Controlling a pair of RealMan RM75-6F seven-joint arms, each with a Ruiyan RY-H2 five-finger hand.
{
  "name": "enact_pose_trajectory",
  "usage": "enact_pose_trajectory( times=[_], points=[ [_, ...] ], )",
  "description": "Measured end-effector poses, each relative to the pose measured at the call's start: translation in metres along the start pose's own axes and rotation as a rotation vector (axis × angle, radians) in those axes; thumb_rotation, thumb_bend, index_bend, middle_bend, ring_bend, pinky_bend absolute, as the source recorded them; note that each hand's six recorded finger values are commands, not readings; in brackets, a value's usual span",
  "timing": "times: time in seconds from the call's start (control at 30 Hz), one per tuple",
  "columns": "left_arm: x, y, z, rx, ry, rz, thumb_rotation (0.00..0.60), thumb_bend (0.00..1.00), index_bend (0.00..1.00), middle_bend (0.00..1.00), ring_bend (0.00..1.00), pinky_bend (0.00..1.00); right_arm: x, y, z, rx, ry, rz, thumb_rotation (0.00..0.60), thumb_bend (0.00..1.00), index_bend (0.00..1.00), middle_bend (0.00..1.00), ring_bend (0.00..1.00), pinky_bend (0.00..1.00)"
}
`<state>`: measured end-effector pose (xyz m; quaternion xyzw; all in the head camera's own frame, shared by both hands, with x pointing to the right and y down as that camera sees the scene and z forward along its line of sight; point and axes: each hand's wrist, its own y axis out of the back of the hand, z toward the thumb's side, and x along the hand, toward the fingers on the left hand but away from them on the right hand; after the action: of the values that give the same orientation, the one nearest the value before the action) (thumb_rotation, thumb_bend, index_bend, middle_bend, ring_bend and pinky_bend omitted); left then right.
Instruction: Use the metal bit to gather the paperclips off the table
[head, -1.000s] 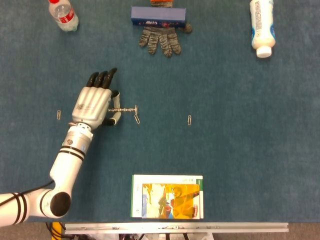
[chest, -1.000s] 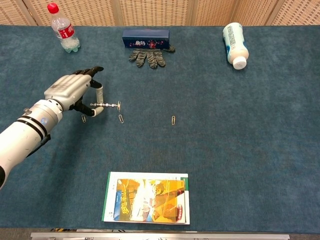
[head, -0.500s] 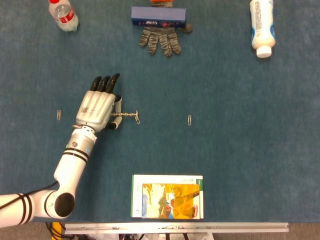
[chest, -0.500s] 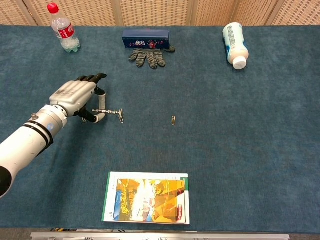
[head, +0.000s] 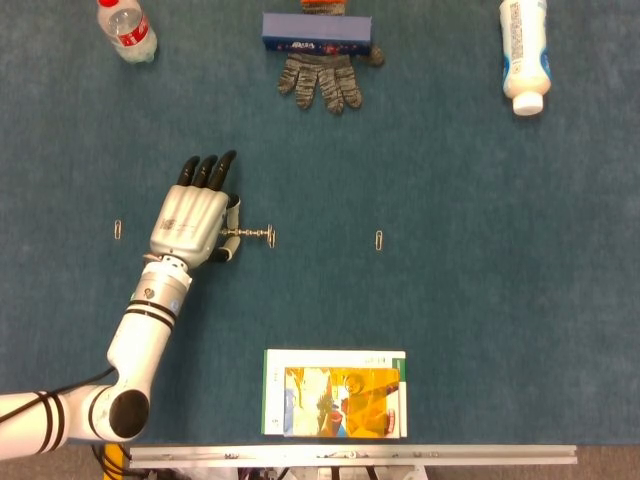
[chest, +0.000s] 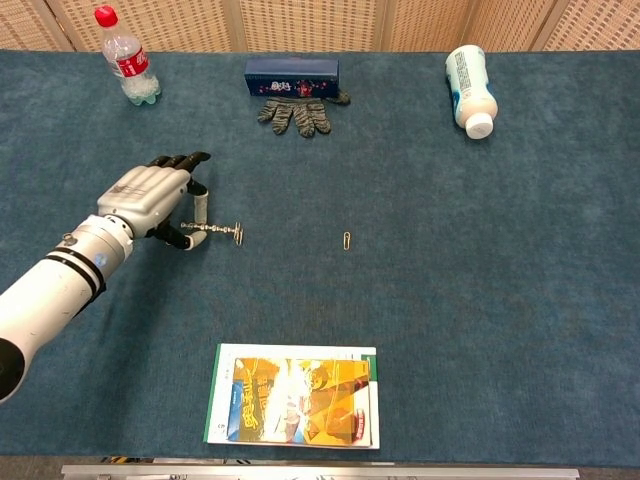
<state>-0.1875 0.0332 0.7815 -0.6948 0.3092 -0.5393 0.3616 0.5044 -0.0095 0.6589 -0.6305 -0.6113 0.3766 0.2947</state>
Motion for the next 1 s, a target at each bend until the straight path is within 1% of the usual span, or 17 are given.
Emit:
enact_pose_trajectory(
  times=[0.17,0.33,0.47,0.63,0.73,1.0],
  points=[
    [-0.005,0.008,-0.006,-0.01,0.008,0.024,0.6,0.33,0.57,0.0,0.0,0.0,-0.001,0.0,0.001,-0.002,0.004,0.001,0.6,0.0,0.45,0.53,0.43,0.67],
    [-0.01,0.013,-0.022,-0.015,0.041,0.04,0.6,0.32,0.57,0.0,0.0,0.0,-0.002,-0.001,0.003,-0.003,0.008,0.002,0.6,0.0,0.45,0.53,0.43,0.67],
    [-0.015,0.012,-0.038,-0.019,0.076,0.039,0.6,0.32,0.57,0.0,0.0,0.0,-0.002,-0.002,0.003,-0.002,0.008,0.005,0.6,0.0,0.45,0.53,0.43,0.67],
    [-0.023,0.002,-0.058,-0.025,0.12,0.021,0.6,0.33,0.58,0.0,0.0,0.0,-0.002,-0.002,0.003,-0.002,0.008,0.007,0.6,0.0,0.45,0.53,0.44,0.67],
    [-0.026,-0.001,-0.063,-0.03,0.131,0.018,0.6,0.33,0.58,0.0,0.0,0.0,-0.002,-0.004,0.005,-0.002,0.013,0.011,0.6,0.0,0.45,0.53,0.44,0.67],
    [-0.029,0.002,-0.07,-0.04,0.147,0.031,0.6,0.33,0.58,0.0,0.0,0.0,-0.002,-0.005,0.007,-0.003,0.016,0.015,0.6,0.0,0.45,0.53,0.44,0.67]
  ],
)
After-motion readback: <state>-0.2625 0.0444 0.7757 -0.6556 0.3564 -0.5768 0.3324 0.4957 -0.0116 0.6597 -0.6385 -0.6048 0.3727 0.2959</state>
